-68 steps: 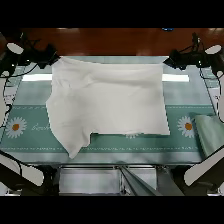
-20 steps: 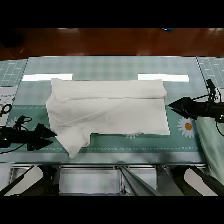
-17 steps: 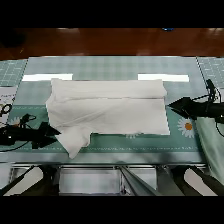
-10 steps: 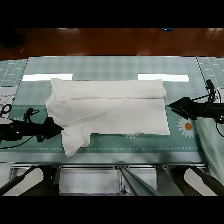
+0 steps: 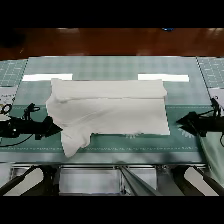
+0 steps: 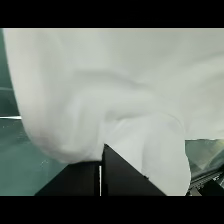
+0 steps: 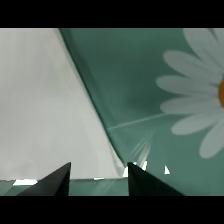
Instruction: Fold the shirts.
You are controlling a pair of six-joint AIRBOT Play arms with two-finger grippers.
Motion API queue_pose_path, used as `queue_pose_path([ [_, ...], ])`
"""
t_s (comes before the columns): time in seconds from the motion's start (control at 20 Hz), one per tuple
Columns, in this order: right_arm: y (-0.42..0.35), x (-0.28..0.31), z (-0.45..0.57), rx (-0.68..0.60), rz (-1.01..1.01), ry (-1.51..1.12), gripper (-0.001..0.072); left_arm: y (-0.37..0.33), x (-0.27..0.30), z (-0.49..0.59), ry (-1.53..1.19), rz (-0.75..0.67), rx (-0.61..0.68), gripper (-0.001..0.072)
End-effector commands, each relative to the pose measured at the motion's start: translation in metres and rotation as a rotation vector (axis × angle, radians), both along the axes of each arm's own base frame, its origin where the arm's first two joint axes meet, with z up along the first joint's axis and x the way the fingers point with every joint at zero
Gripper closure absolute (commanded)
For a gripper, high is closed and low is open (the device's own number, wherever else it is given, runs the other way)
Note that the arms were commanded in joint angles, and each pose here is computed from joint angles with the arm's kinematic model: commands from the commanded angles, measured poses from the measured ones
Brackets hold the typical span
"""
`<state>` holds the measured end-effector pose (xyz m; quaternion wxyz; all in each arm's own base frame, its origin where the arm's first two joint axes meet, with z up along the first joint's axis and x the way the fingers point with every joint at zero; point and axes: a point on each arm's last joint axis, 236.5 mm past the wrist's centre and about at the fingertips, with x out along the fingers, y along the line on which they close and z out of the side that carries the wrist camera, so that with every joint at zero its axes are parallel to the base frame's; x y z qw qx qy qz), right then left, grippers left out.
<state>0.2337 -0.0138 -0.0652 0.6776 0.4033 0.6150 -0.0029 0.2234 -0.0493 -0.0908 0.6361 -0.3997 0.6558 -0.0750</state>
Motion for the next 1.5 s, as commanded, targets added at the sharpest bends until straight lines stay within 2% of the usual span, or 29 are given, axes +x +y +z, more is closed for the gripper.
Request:
queue_pose_path([
  [0.0,0.006,-0.036,-0.024,0.018,-0.017,0.129,0.0298,-0.003,0.000,0.007,-0.013,-0.014,-0.016,0.0685],
  [0.3,0.013,-0.030,-0.025,0.060,-0.024,0.118,0.0298,-0.003,0.000,0.007,-0.014,-0.014,-0.015,0.0685],
  [0.45,0.031,-0.027,-0.037,0.090,0.035,0.147,0.0299,-0.003,0.001,0.007,-0.016,-0.012,-0.012,0.0685],
  [0.65,0.064,0.013,-0.043,0.164,0.024,0.056,0.0299,-0.002,0.001,0.007,-0.016,-0.011,-0.011,0.0685],
  [0.7,0.072,0.018,-0.045,0.181,0.032,0.046,0.0320,-0.002,0.001,0.006,-0.017,-0.010,-0.011,0.0685],
  [0.75,0.079,0.020,-0.046,0.190,0.051,0.037,0.0412,-0.002,0.002,0.007,-0.021,-0.014,-0.009,0.0685],
  [0.8,0.083,0.021,-0.044,0.194,0.079,0.016,0.0625,-0.001,0.003,0.008,-0.032,-0.022,-0.006,0.0685],
  [0.85,0.085,0.021,-0.040,0.203,0.099,-0.005,0.0684,0.001,0.006,0.009,-0.038,-0.025,0.000,0.0685],
  [1.15,0.065,0.036,-0.007,0.184,0.093,-0.110,0.0685,0.018,0.041,0.034,-0.139,-0.024,0.053,0.0685],
  [1.3,0.058,0.066,0.017,0.141,0.131,-0.192,0.0685,0.029,0.066,0.050,-0.209,-0.002,0.082,0.0685],
  [1.45,0.058,0.103,0.033,0.109,0.169,-0.244,0.0685,0.033,0.101,0.068,-0.277,0.056,0.045,0.0685],
])
